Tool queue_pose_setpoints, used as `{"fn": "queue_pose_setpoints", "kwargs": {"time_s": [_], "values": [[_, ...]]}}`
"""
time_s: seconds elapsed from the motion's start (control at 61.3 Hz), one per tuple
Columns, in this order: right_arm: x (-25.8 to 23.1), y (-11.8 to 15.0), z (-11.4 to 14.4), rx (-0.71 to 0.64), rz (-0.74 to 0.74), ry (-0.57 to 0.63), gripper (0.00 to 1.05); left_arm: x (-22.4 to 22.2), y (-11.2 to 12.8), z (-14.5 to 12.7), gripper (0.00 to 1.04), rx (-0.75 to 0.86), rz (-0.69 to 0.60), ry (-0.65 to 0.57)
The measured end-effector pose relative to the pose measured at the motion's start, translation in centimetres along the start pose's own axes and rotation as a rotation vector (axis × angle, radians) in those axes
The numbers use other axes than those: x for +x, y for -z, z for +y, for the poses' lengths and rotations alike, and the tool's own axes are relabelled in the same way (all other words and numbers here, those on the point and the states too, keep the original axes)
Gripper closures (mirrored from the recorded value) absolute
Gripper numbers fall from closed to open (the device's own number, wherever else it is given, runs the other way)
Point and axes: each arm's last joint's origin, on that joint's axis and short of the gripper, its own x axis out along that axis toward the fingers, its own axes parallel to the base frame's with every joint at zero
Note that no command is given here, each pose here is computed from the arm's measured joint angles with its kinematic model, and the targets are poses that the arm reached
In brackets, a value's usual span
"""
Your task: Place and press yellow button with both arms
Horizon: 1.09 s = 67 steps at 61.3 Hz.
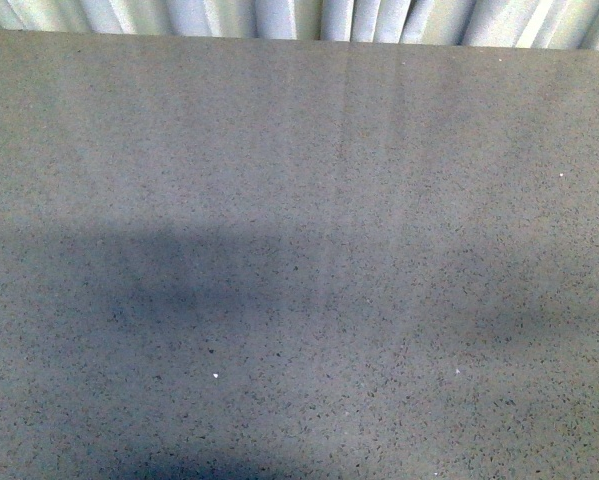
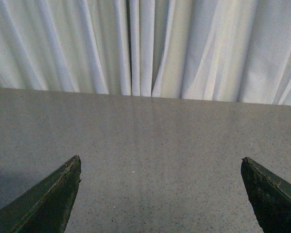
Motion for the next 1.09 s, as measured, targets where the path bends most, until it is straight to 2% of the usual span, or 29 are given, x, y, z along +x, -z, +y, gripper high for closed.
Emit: {"fn": "queue_pose_setpoints", "kwargs": {"time_s": [0.098, 0.163, 0.506, 0.751, 0.849, 0.93, 1.012, 1.093], "values": [[0.0, 0.0, 0.0, 0.000, 0.000, 0.000, 0.09, 0.0, 0.0, 0.0, 0.63, 0.000, 0.000, 0.005], [0.0, 0.0, 0.0, 0.000, 0.000, 0.000, 0.09, 0.0, 0.0, 0.0, 0.70, 0.000, 0.000, 0.008], [0.0, 0.0, 0.0, 0.000, 0.000, 0.000, 0.09, -0.9, -0.6, 0.1, 0.71, -0.003, -0.009, 0.020], [0.0, 0.0, 0.0, 0.000, 0.000, 0.000, 0.09, -3.5, -4.4, -0.7, 0.71, 0.038, -0.094, 0.024], [0.0, 0.0, 0.0, 0.000, 0.000, 0.000, 0.09, -4.7, -6.8, -2.8, 0.71, 0.081, -0.159, 0.061], [0.0, 0.0, 0.0, 0.000, 0.000, 0.000, 0.09, -5.8, -8.4, -5.9, 0.71, 0.116, -0.209, 0.126], [0.0, 0.0, 0.0, 0.000, 0.000, 0.000, 0.09, -6.6, -8.9, -9.8, 0.71, 0.144, -0.237, 0.216], [0.0, 0.0, 0.0, 0.000, 0.000, 0.000, 0.09, -6.9, -8.3, -14.0, 0.71, 0.171, -0.233, 0.313]]}}
